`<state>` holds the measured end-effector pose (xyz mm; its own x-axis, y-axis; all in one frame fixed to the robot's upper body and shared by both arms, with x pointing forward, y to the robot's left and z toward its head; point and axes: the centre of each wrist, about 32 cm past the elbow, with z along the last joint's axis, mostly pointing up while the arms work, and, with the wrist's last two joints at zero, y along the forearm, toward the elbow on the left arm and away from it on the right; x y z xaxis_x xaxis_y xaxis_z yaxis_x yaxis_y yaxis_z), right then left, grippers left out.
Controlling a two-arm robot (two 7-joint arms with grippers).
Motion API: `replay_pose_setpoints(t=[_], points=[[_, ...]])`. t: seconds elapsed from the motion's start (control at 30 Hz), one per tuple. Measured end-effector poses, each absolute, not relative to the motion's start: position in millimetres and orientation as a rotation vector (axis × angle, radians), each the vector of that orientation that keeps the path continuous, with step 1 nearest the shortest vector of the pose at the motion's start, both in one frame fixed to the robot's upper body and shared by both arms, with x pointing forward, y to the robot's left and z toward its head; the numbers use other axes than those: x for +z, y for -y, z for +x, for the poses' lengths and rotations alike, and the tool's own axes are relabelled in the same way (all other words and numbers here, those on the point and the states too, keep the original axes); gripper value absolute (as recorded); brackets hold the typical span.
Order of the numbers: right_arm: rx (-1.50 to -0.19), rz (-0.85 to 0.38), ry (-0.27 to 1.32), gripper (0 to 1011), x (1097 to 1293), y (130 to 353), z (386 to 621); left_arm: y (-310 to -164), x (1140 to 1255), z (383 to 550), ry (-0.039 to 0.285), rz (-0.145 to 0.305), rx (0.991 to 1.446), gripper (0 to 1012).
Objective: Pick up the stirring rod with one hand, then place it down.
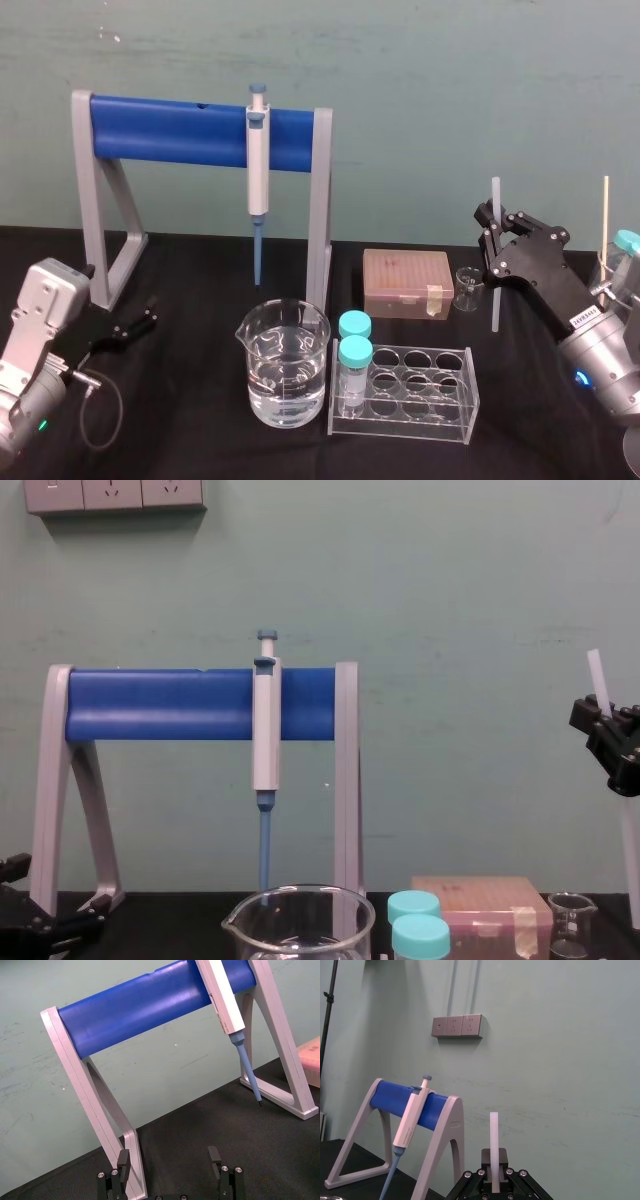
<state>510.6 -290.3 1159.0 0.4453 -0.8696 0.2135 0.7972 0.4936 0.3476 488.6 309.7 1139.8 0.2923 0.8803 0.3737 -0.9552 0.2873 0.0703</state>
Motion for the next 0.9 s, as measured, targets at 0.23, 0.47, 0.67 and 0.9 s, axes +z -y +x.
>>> replay_pose_setpoints(t=[0.23,0.47,0.67,0.9], points=[[-1.042,0.208,0.388,67,1158.9,290.3,510.6,-309.7,1139.8,488.6,0.285,0.304,1.248,1000],[-1.042,0.208,0.388,67,1159.0,290.3,510.6,-309.7,1139.8,488.6,0.285,0.304,1.248,1000],[-1.042,0.208,0.388,67,1158.9,290.3,510.6,-309.7,1139.8,488.6,0.285,0.304,1.248,1000],[-1.042,0.208,0.388,67,1159.0,290.3,510.7,-309.7,1139.7,488.6,0.285,0.305,1.248,1000]])
